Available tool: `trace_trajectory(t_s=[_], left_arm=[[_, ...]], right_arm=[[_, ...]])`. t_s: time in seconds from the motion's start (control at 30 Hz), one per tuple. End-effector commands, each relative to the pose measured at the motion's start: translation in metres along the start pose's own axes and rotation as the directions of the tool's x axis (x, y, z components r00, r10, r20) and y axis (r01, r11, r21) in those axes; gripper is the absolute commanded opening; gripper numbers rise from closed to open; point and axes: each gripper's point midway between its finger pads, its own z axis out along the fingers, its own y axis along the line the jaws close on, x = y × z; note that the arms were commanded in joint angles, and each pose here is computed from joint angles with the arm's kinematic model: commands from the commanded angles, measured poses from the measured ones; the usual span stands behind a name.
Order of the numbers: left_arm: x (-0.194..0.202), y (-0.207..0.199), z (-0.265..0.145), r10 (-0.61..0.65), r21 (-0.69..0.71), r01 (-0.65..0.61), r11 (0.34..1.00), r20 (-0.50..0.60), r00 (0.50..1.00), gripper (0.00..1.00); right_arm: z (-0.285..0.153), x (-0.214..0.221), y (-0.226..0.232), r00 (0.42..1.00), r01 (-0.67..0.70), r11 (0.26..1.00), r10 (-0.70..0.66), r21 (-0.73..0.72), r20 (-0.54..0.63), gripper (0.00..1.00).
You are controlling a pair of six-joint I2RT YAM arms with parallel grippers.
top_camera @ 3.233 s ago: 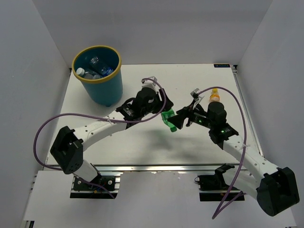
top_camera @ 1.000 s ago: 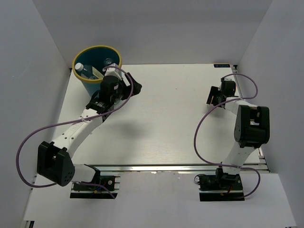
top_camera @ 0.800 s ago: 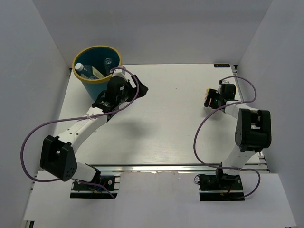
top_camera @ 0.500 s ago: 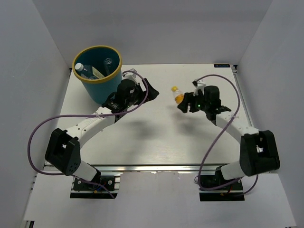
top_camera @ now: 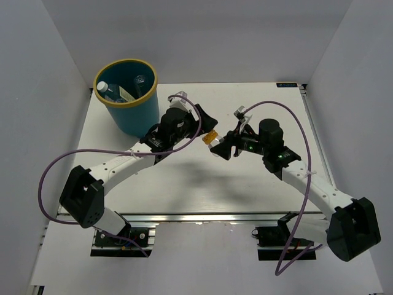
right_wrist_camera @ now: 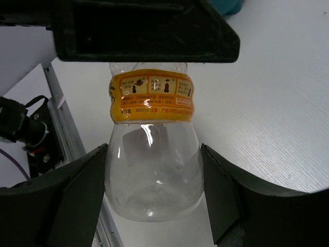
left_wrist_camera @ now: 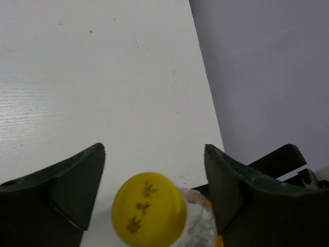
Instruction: Put the plastic bottles in the bin
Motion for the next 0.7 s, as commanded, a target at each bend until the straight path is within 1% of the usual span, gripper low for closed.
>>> trace_trajectory(t_s=[0.0,0.03,0.07,0.1,0.13,0.17,0.2,0.23,0.27,0.3,0.37,0.4,0.53,0.6,0.63,0.67], left_arm=[[-0.007,-0.009,-0.004,0.006,0.008,-0.007,1.0,0.025,1.0,0.81],[-0.007,-0.01,-0.005,0.007,0.013,-0.007,1.0,0.025,1.0,0.75],[-0.007,-0.01,-0.006,0.009,0.01,-0.009,1.0,0.027,1.0,0.62],[-0.008,-0.009,-0.007,0.008,0.0,-0.008,1.0,0.03,1.0,0.54],[-0.011,-0.009,-0.01,0.007,-0.004,-0.007,1.0,0.037,0.999,0.47],[-0.012,-0.011,-0.011,0.007,0.001,-0.007,1.0,0.04,0.999,0.35],[-0.012,-0.011,-0.013,0.007,0.002,-0.007,1.0,0.041,0.999,0.27],[-0.014,-0.012,-0.014,0.005,0.007,-0.005,1.0,0.045,0.999,0.21],[-0.018,-0.014,-0.017,0.005,0.006,-0.005,1.0,0.059,0.998,0.15],[-0.021,-0.012,-0.018,0.01,-0.009,-0.009,1.0,0.07,0.997,0.06],[-0.03,-0.01,-0.022,0.027,-0.055,-0.022,0.998,0.088,0.996,0.01],[-0.039,-0.006,-0.024,0.044,-0.09,-0.033,0.995,0.115,0.992,0.0],[-0.073,-0.01,-0.036,0.099,-0.181,-0.065,0.981,0.189,0.977,0.0],[-0.101,-0.023,-0.05,0.141,-0.205,-0.092,0.974,0.241,0.96,0.0],[-0.115,-0.019,-0.058,0.162,-0.257,-0.091,0.962,0.271,0.949,0.0],[-0.14,-0.035,-0.07,0.167,-0.249,-0.086,0.965,0.326,0.93,0.0]], right_arm=[[-0.004,-0.015,0.021,0.998,0.03,0.996,-0.025,-0.079,0.062,0.5],[-0.005,-0.017,0.023,0.997,0.038,0.996,-0.032,-0.081,0.068,0.51],[-0.006,-0.017,0.023,0.997,0.039,0.996,-0.034,-0.074,0.07,0.52],[-0.007,-0.017,0.023,0.997,0.044,0.997,-0.039,-0.068,0.072,0.56],[-0.007,-0.018,0.021,0.996,0.046,0.997,-0.042,-0.054,0.075,0.67],[-0.008,-0.017,0.02,0.996,0.047,0.998,-0.043,-0.044,0.075,0.71],[-0.01,-0.019,0.019,0.996,0.045,0.999,-0.043,-0.029,0.082,0.75],[-0.011,-0.018,0.014,0.996,0.038,0.999,-0.038,-0.002,0.078,0.89],[-0.011,-0.019,0.013,0.996,0.038,0.999,-0.039,0.01,0.078,0.89],[-0.013,-0.019,0.013,0.996,0.038,0.999,-0.039,0.016,0.076,0.89],[-0.014,-0.017,0.012,0.997,0.034,0.999,-0.035,0.027,0.063,0.89],[-0.015,-0.017,0.013,0.998,0.033,0.999,-0.035,0.027,0.058,0.89],[-0.018,-0.018,0.011,0.997,0.039,0.998,-0.042,0.049,0.058,0.89],[-0.021,-0.018,0.009,0.997,0.042,0.997,-0.046,0.068,0.056,0.9],[-0.022,-0.017,0.006,0.997,0.043,0.995,-0.048,0.089,0.055,0.89],[-0.023,-0.017,0.004,0.997,0.044,0.994,-0.05,0.1,0.056,0.89]])
